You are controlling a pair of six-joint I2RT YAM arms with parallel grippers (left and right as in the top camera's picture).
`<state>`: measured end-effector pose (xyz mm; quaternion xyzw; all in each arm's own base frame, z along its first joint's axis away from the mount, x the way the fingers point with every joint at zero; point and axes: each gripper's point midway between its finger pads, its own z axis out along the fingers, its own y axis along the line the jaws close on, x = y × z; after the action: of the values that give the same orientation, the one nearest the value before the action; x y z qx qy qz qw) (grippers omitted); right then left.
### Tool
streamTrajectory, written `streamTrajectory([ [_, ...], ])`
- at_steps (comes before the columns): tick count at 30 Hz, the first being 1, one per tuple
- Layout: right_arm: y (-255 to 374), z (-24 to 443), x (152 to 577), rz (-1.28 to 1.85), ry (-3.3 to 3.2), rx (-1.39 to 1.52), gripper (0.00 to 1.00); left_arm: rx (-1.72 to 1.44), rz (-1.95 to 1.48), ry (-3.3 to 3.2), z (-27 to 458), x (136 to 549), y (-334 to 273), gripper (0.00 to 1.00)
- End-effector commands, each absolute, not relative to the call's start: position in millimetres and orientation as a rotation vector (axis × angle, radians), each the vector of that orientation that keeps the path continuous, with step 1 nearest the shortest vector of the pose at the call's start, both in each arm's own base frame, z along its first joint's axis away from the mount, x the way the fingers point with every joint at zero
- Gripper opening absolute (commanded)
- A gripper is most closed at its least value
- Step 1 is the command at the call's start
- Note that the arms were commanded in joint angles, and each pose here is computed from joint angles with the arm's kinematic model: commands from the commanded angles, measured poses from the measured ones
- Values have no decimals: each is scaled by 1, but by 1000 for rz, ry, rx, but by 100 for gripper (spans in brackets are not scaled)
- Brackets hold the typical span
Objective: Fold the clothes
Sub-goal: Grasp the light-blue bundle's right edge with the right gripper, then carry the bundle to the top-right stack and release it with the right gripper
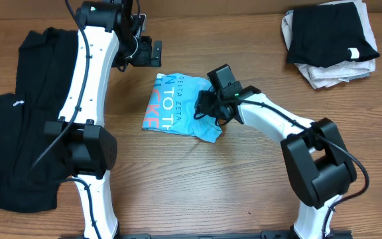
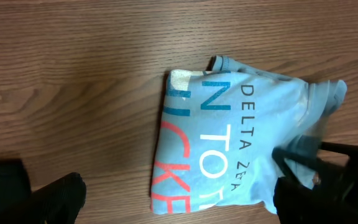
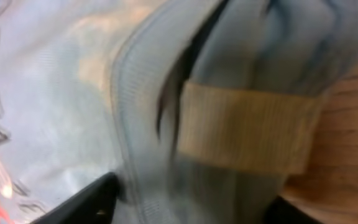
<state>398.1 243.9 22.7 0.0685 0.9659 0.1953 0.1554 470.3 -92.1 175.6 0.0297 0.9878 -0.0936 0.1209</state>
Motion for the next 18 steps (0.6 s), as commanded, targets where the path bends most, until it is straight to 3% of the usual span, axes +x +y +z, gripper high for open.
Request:
streamTrajectory([
  [1,253,24,405,611,2750,182,47,89,-259,2854,185,474,-88,100],
  [6,276,35,403,781,2719,38,23,88,-258,2855,185,474,-87,100],
  [7,282,42,404,859,2701,-2,5,88,-258,2855,185,474,-87,100],
  [15,278,91,425,1187,2599,-32,4,87,-253,2855,185,474,-87,100],
  [18,262,153,445,1403,2448,-73,4,82,-219,2855,185,475,-83,100],
])
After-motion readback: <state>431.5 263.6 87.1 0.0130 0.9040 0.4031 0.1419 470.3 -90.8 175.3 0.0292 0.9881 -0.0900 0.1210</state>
